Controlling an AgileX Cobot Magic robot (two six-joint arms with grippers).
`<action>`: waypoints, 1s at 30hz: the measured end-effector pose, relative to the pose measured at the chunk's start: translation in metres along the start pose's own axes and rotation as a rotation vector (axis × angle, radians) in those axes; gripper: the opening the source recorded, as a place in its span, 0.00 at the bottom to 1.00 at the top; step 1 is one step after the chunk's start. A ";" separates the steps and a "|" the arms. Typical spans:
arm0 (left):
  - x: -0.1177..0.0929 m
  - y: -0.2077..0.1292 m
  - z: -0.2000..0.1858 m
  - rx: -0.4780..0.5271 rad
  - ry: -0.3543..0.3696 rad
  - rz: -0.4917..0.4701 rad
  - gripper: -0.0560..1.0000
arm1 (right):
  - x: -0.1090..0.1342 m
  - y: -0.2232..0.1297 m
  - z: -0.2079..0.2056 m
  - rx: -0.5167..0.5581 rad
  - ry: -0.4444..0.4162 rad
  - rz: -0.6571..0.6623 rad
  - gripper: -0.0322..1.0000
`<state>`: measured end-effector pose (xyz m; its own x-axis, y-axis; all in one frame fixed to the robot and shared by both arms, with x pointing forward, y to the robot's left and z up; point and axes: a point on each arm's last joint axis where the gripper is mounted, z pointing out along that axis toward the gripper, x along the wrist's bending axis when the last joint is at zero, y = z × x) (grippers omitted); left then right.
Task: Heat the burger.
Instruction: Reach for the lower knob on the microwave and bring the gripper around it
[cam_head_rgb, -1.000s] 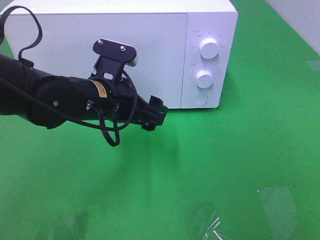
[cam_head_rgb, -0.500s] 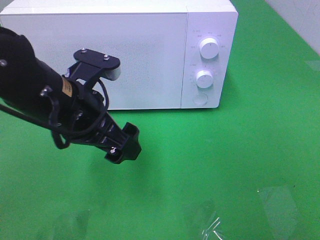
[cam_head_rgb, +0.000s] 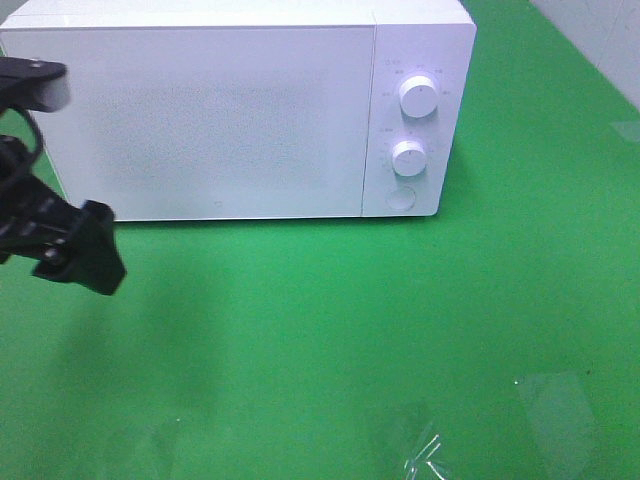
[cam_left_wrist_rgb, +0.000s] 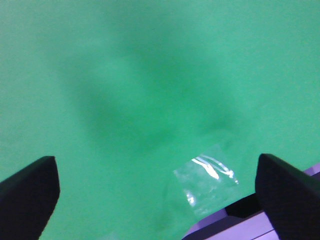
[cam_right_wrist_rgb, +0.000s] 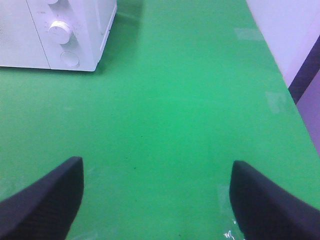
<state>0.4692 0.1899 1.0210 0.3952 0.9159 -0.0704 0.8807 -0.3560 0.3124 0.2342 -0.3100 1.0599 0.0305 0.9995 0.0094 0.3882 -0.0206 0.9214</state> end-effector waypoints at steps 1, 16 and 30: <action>0.019 -0.005 -0.009 0.015 0.023 -0.069 0.98 | 0.000 0.000 0.000 0.000 0.000 0.000 0.77; 0.080 -0.064 -0.083 -0.021 0.144 -0.389 0.98 | 0.000 0.000 0.000 0.000 0.000 0.000 0.77; 0.048 -0.141 -0.086 -0.131 0.176 -0.374 0.99 | 0.000 0.000 0.000 0.000 0.000 0.000 0.77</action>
<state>0.3419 0.3004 1.0550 -0.0055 0.9991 -0.0422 0.9099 0.0225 0.4142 0.2342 -0.3100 1.0599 0.0305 0.9995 0.0094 0.3882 -0.0206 0.9214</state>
